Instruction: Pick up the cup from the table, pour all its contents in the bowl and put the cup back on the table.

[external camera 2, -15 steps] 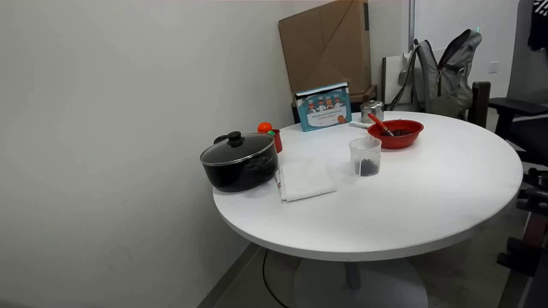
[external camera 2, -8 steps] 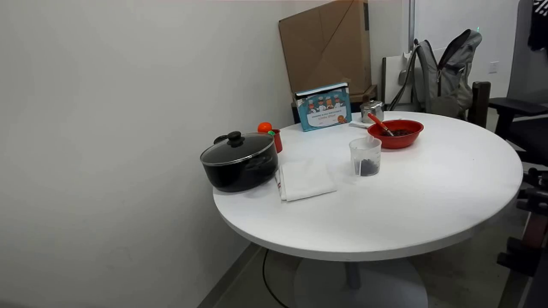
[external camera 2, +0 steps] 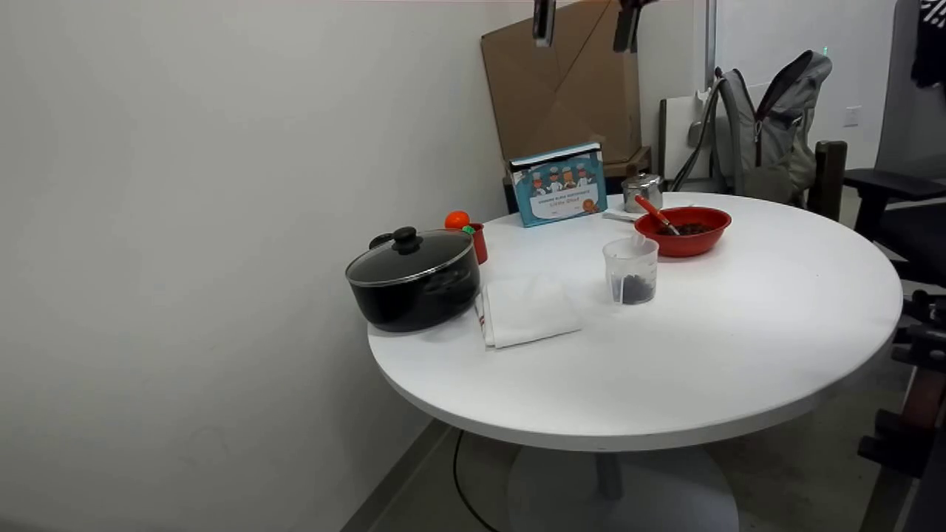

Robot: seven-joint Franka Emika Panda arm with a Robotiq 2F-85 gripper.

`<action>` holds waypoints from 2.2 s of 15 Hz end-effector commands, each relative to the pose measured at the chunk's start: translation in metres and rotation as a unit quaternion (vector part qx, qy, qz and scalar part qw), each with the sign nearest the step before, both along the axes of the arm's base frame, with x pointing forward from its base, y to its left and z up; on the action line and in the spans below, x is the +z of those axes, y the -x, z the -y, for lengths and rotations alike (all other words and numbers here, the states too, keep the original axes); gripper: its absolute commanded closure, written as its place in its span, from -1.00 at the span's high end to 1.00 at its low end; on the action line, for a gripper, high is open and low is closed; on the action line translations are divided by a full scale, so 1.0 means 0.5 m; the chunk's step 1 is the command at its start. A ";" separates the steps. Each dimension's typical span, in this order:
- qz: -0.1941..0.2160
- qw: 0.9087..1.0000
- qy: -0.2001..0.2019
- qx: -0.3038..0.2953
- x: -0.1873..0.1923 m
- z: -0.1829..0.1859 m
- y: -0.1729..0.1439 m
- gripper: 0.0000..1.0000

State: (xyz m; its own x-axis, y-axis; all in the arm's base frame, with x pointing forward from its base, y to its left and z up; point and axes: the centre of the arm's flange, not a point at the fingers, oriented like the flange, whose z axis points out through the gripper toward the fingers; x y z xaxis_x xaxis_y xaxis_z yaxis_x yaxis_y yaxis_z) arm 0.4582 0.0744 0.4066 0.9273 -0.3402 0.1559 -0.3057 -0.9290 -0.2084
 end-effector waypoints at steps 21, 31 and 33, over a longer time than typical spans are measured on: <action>-0.010 0.891 -0.098 -0.443 -0.380 0.136 -0.005 1.00; -0.043 0.894 -0.103 -0.435 -0.478 0.121 -0.079 1.00; -0.055 0.894 -0.102 -0.433 -0.507 0.113 -0.085 1.00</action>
State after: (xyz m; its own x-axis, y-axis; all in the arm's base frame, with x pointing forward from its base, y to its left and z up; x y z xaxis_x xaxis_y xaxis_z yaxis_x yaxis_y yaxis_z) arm 0.4862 0.0148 0.1787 0.3129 -0.9492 -0.0334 -0.9130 -0.2909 -0.2860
